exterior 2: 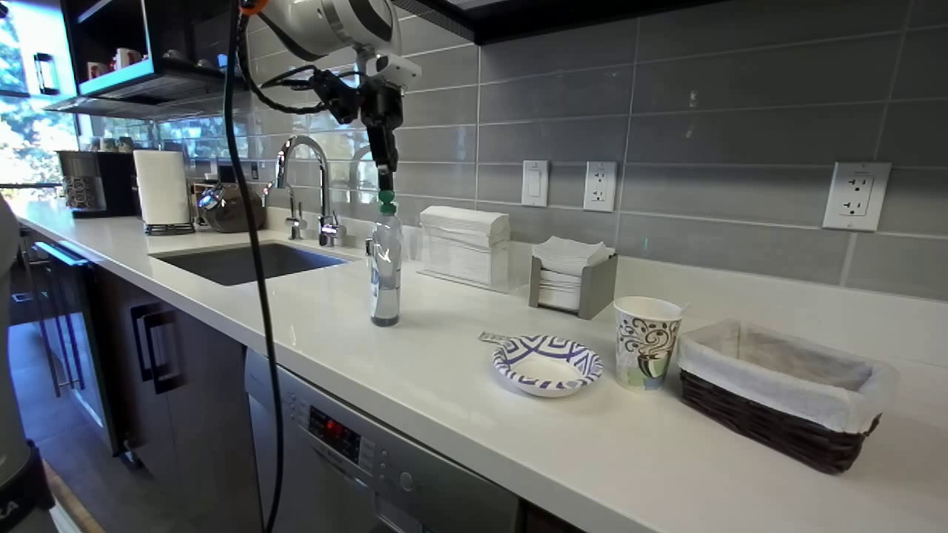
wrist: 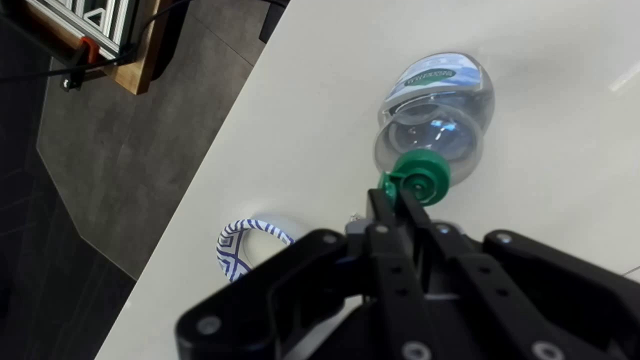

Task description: Open the dishwashing liquid.

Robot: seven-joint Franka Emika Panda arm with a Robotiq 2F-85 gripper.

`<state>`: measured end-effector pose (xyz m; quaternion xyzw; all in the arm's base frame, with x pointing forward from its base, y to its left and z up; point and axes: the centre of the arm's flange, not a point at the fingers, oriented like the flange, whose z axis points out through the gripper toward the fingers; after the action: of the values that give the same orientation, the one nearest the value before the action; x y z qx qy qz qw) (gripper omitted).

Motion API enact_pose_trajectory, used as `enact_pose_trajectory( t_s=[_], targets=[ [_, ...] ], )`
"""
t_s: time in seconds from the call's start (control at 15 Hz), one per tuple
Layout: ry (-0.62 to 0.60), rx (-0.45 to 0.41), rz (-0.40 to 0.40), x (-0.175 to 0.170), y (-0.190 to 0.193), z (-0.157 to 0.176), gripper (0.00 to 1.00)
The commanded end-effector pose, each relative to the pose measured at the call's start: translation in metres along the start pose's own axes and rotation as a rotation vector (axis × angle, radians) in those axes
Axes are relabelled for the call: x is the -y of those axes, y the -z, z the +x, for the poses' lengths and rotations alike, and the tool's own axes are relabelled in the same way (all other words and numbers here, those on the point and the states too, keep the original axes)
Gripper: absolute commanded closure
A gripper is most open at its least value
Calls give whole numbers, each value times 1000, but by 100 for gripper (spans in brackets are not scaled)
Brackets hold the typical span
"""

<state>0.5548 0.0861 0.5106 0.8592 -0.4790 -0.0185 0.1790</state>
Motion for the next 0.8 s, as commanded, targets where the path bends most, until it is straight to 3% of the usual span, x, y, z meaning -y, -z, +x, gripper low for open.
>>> enact_pose_trajectory(
  t_s=[0.0, 0.47, 0.53, 0.67, 0.73],
  targets=[
    [25, -13, 69, -20, -10, -2, 58],
    [100, -61, 169, -25, 1, -12, 6],
    [118, -69, 185, -23, 3, -15, 1],
    [165, -67, 214, -19, 7, -24, 0],
    [179, -37, 192, -19, 10, -27, 0]
  ],
)
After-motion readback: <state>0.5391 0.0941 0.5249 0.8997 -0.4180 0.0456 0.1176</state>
